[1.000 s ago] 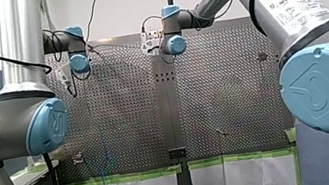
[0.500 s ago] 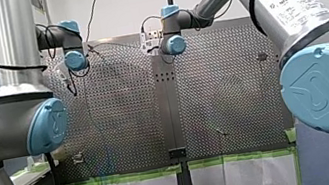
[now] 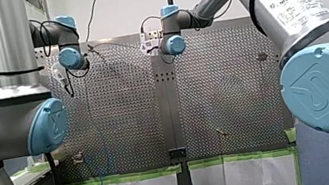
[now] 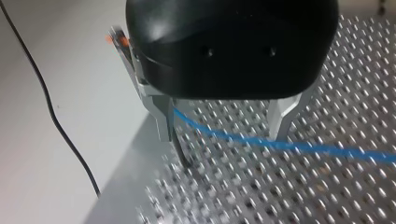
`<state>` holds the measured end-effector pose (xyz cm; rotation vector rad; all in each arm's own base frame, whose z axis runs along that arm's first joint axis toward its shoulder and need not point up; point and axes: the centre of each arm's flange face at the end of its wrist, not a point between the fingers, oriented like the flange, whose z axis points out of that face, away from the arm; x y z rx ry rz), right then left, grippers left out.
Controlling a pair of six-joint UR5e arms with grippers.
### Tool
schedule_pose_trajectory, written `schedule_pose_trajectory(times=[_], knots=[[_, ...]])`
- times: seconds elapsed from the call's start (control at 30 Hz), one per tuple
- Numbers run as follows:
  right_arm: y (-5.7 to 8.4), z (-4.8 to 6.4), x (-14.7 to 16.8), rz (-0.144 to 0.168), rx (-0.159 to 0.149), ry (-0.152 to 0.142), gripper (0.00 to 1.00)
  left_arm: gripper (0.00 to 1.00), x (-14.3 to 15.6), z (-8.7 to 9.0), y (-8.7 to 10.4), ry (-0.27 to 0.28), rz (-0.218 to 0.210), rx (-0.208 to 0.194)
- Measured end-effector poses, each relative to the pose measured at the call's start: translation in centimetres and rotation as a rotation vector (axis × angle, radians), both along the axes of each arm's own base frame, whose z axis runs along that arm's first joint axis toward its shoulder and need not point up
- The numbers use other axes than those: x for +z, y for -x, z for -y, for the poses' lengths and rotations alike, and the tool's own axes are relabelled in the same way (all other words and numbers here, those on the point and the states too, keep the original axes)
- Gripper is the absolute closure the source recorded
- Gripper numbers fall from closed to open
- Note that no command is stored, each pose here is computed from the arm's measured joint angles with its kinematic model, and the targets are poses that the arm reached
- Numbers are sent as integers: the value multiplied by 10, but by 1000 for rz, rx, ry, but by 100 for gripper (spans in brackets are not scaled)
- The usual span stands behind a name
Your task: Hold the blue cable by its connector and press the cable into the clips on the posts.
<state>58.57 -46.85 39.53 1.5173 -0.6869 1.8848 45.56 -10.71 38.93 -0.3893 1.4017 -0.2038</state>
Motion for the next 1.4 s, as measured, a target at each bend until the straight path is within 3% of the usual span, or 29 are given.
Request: schedule_pose_trajectory(times=[0.3, 0.7, 0.97, 1.17, 1.4], knots=[[0, 0, 0, 0, 0, 1, 100, 0, 14, 9, 13, 28, 31, -77], [3, 4, 0, 1, -5, 1, 100, 0, 27, 0, 22, 17, 43, -20], [3, 4, 0, 0, -5, 1, 100, 0, 63, 5, 34, -33, 68, -57], [3, 5, 0, 0, -5, 2, 100, 0, 75, 4, 38, -85, 43, -44], [4, 4, 0, 0, -5, 2, 100, 0, 75, 5, 43, -150, -20, -33]])
